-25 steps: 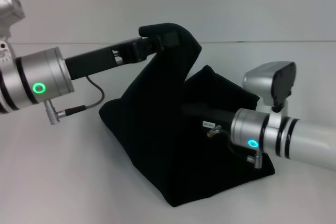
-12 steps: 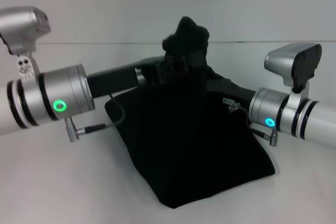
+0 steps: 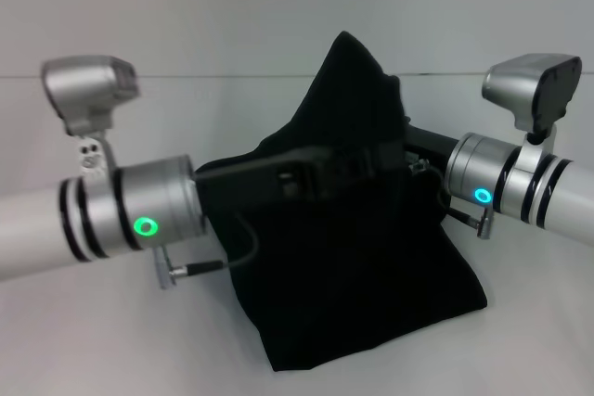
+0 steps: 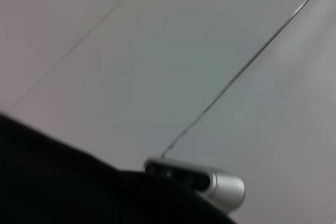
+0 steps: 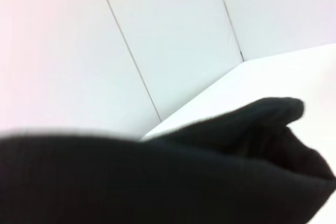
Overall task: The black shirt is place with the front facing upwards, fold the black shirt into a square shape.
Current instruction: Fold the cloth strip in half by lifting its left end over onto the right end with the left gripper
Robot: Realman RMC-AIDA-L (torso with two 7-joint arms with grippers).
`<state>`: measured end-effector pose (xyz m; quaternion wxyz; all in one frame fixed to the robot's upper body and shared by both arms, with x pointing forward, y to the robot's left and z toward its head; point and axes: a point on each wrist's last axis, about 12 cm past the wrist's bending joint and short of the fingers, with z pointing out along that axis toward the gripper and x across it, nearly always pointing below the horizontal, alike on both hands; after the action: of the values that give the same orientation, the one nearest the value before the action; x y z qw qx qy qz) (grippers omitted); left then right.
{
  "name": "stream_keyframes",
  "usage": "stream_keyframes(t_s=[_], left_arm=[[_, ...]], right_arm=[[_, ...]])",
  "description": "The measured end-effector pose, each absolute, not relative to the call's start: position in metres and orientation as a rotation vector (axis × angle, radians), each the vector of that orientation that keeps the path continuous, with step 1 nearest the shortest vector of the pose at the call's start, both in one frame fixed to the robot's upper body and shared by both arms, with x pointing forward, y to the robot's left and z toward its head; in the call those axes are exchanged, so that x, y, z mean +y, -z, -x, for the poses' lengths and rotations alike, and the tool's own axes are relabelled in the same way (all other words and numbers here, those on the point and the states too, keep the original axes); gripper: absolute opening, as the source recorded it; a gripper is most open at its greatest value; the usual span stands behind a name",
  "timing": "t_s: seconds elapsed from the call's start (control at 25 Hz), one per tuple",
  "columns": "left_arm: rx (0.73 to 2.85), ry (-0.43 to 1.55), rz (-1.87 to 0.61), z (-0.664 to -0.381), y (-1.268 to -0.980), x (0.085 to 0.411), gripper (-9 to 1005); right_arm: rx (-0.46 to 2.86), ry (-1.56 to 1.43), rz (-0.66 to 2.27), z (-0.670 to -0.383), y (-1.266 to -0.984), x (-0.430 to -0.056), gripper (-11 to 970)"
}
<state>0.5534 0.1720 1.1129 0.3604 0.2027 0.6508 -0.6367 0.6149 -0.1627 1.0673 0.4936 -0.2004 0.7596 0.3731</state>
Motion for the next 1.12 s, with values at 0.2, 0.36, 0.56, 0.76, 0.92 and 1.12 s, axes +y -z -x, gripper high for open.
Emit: stream_keyframes(t_s=[0.2, 0.36, 0.56, 0.76, 0.92, 1.12], left_arm=[[1.691, 1.676, -0.532, -0.548, -1.099, 0.156, 3], [1.702, 1.677, -0.534, -0.545, -1.092, 0.148, 3], [1.743, 1.649, -0.524, -0.541, -1.079, 0.141, 4], [1.778, 1.611, -0.512, -0.539, -1.069, 0.134, 18], [1.783, 1.604, -0.501, -0.540, -1.068, 0.133, 73], [1.771, 1.621, -0.483, -0.539, -1.069, 0.133, 159]], right_arm=[[1.836, -0.897, 0.465, -0.615, -1.068, -0.169, 33], [1.843, -0.865, 0.425, -0.614, -1.064, -0.183, 35], [1.843, -0.842, 0.359, -0.609, -1.058, -0.199, 38], [1.844, -0.826, 0.335, -0.608, -1.056, -0.207, 40], [1.846, -0.814, 0.311, -0.607, -1.055, -0.211, 42], [1.838, -0.772, 0.244, -0.605, -1.053, -0.229, 44]])
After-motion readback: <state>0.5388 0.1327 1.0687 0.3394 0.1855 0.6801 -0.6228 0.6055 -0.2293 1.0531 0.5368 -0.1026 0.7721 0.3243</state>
